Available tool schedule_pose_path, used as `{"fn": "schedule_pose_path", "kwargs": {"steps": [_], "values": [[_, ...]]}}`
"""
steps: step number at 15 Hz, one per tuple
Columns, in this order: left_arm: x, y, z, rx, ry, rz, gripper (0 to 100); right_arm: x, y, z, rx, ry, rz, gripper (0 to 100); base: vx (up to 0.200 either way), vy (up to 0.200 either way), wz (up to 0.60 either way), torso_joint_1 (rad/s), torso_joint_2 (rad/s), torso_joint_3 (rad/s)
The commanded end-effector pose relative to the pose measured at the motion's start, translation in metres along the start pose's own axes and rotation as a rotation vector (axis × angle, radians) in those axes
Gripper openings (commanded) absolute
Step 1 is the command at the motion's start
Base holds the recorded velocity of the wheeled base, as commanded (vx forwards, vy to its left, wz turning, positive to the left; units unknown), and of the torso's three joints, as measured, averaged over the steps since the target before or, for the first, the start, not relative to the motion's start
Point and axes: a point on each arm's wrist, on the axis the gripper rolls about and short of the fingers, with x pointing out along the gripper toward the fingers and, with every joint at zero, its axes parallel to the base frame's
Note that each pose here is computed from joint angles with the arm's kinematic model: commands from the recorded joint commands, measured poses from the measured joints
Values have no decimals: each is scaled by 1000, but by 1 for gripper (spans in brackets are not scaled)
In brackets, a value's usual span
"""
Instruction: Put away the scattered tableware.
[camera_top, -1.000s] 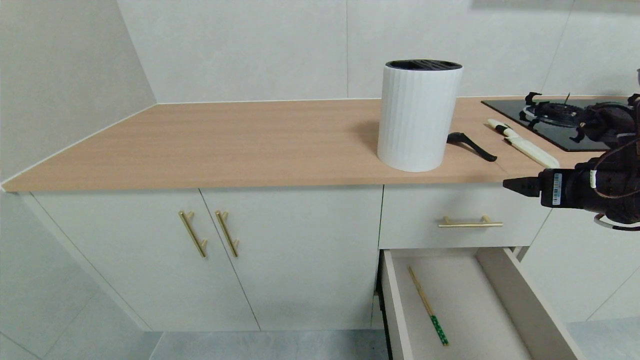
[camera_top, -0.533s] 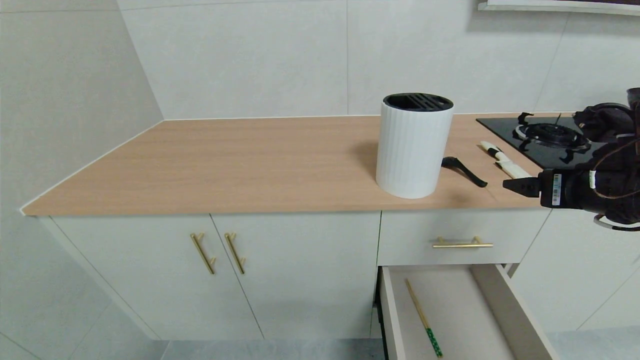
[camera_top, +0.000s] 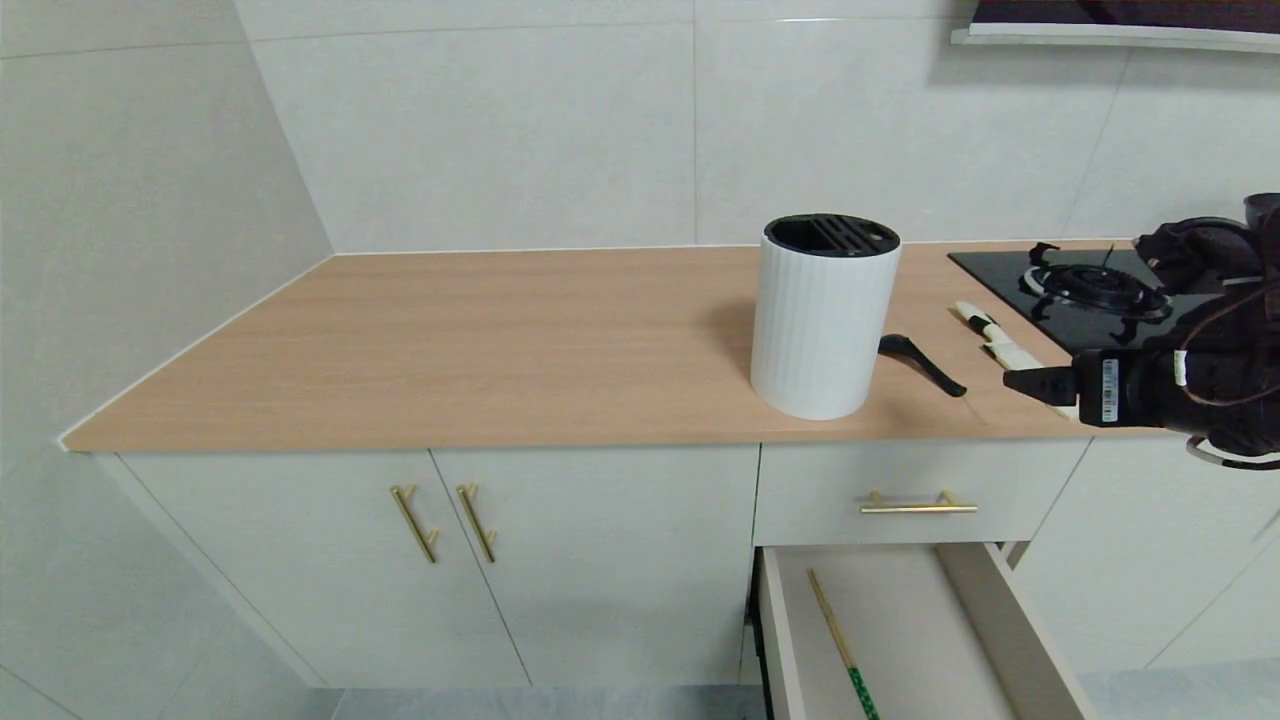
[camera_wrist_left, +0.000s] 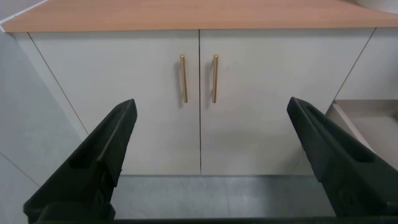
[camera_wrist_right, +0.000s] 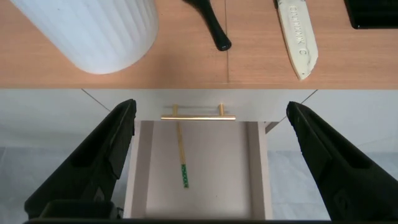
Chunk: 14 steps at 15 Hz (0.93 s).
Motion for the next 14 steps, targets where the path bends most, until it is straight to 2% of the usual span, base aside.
{"fn": "schedule_pose_path", "kwargs": {"steps": [1,3,5,9,12,14], "values": [[0,0,0,0,0,1,100,3,0,-2,-11,11,1,100,0,0,0,0,0,0],[0,0,0,0,0,1,100,16,0,0,-10,14,-1,100,0,0,0,0,0,0],[0,0,0,0,0,1,100,38,-2,10,-37,-32,19,100,0,0,0,0,0,0],[0,0,0,0,0,-1,100,85,-10,24,-67,-68,147,100,0,0,0,0,0,0],[0,0,0,0,-1,1,100,111,-15,16,-57,-29,201,100,0,0,0,0,0,0],[0,0,0,0,0,1,100,132,-18,9,-53,-67,191,100,0,0,0,0,0,0]]}}
